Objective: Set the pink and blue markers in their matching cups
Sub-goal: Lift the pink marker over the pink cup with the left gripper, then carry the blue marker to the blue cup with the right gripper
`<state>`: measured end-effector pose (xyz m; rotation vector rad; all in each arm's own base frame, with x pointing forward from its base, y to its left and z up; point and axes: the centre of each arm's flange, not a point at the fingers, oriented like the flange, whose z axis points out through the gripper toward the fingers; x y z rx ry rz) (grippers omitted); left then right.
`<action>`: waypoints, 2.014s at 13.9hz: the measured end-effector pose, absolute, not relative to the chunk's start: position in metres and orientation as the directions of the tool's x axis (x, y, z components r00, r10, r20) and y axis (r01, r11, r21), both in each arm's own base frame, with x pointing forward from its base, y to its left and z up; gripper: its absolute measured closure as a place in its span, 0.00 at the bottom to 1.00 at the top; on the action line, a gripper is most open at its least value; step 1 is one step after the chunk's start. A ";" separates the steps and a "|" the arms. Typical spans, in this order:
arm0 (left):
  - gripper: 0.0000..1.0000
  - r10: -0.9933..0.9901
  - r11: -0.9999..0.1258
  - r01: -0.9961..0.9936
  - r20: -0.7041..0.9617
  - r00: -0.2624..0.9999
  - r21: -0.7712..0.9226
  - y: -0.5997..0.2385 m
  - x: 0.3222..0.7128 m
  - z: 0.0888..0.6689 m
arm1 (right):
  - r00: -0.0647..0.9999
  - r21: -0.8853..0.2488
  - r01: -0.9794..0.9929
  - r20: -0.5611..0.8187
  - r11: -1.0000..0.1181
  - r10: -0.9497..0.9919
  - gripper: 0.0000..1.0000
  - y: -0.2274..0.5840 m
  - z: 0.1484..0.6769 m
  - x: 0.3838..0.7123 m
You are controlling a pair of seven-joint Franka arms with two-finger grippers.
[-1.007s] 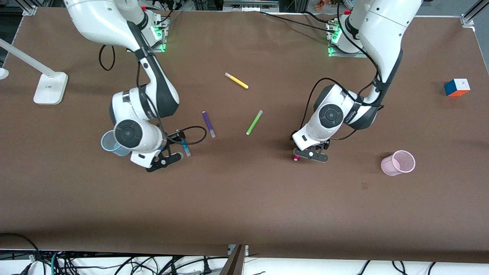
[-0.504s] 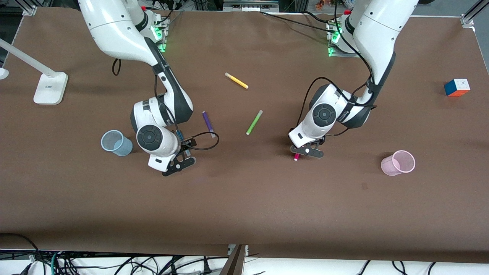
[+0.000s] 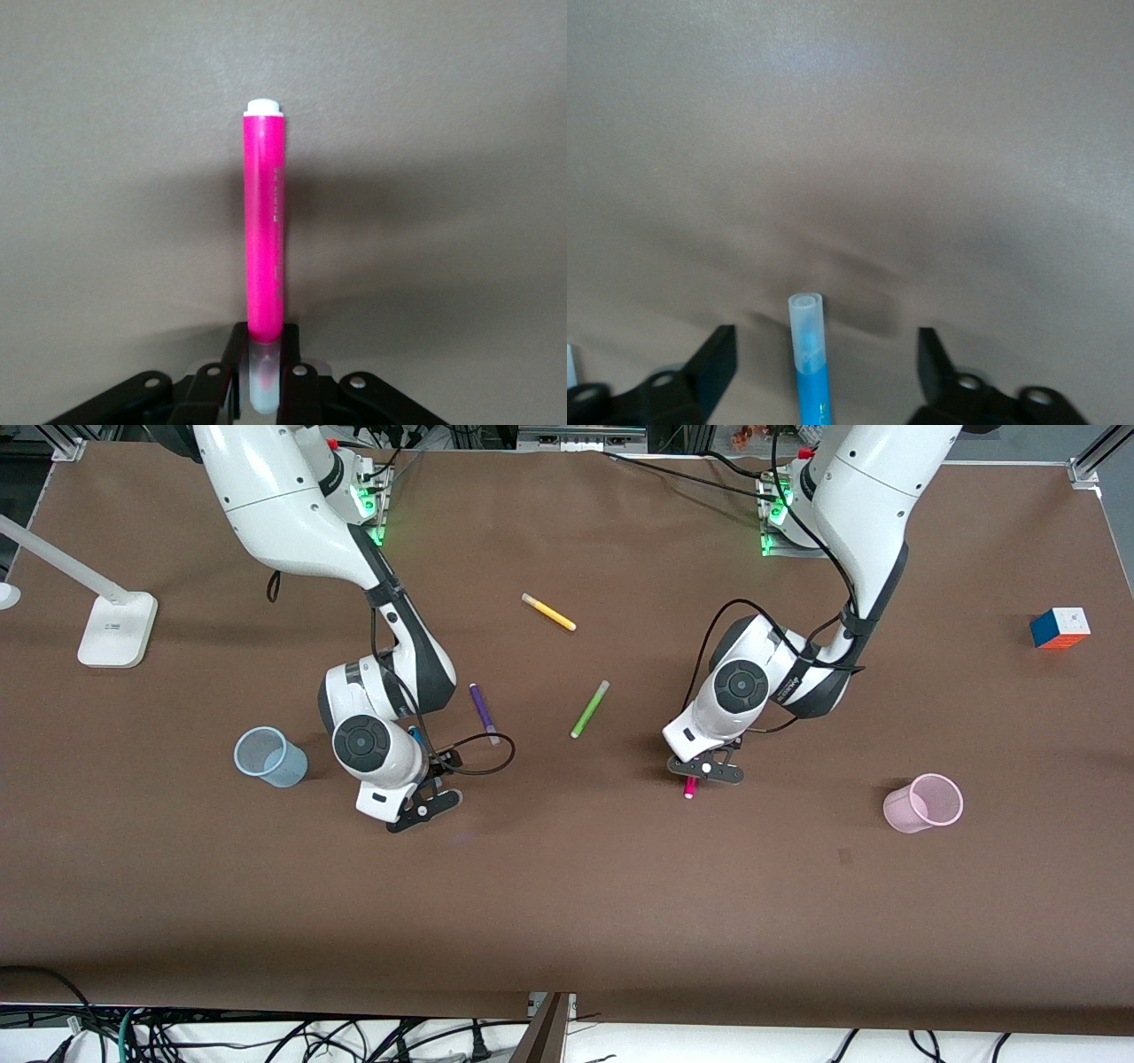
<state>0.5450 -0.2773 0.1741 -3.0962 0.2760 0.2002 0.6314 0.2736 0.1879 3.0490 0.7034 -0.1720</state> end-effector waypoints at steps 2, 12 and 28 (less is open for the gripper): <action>0.82 -0.173 -0.983 -0.182 -0.164 0.971 -0.039 -0.271 0.547 0.187 | 0.893 -0.017 0.438 -0.106 -0.899 0.437 0.18 0.274 0.186 0.630; 0.82 -0.451 -0.871 -0.491 -0.434 0.780 0.023 -0.048 0.623 0.423 | 0.893 -0.014 0.445 -0.066 -0.895 0.445 0.83 0.279 0.193 0.627; 0.82 -0.470 -0.550 -0.824 -0.767 0.437 -0.133 0.043 0.685 0.276 | 0.413 -0.219 0.904 0.227 -0.367 0.882 0.83 0.046 0.370 0.663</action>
